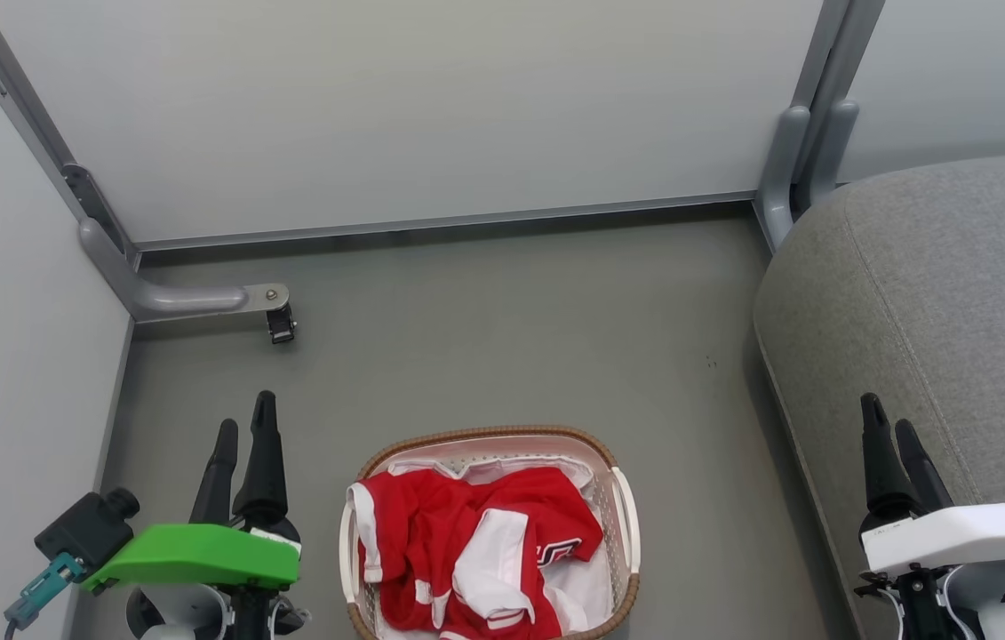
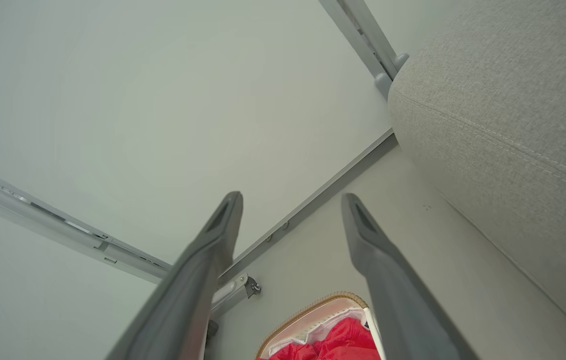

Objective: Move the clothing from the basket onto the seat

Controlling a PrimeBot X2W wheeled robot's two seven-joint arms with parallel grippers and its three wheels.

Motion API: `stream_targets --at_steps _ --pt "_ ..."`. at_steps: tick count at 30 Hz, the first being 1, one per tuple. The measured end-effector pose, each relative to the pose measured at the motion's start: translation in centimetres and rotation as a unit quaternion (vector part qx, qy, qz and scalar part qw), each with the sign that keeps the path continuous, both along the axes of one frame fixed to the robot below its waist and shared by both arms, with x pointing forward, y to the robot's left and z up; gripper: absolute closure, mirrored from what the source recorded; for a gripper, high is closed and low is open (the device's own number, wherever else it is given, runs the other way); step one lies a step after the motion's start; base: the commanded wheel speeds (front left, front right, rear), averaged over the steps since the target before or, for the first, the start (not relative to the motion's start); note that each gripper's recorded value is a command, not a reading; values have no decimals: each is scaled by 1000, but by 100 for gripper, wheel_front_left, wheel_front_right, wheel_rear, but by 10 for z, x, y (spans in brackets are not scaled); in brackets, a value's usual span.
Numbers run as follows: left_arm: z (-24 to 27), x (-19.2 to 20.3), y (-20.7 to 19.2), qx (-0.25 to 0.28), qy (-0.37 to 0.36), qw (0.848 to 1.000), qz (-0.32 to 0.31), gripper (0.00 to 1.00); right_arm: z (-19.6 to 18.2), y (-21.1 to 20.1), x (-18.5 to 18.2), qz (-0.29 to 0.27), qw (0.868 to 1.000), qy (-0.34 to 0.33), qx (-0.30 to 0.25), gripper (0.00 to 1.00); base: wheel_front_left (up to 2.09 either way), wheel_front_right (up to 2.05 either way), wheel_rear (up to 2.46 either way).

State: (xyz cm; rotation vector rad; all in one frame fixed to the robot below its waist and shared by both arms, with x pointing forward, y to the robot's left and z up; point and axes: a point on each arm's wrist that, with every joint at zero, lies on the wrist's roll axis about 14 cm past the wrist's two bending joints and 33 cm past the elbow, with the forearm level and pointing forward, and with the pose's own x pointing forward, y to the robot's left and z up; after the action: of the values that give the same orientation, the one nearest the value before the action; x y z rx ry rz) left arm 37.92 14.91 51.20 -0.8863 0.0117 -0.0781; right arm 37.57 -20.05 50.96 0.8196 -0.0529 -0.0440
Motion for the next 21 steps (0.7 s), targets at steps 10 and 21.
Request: stream_targets --at_steps 10,21 --pt "1 -2 -7 71 -13 997 -5 0 -2 7 0 9 997 1 -78 0 0 0 0" --pt "-12 -4 -10 144 -4 990 -9 0 -8 15 0 22 989 6 -144 0 0 0 0"
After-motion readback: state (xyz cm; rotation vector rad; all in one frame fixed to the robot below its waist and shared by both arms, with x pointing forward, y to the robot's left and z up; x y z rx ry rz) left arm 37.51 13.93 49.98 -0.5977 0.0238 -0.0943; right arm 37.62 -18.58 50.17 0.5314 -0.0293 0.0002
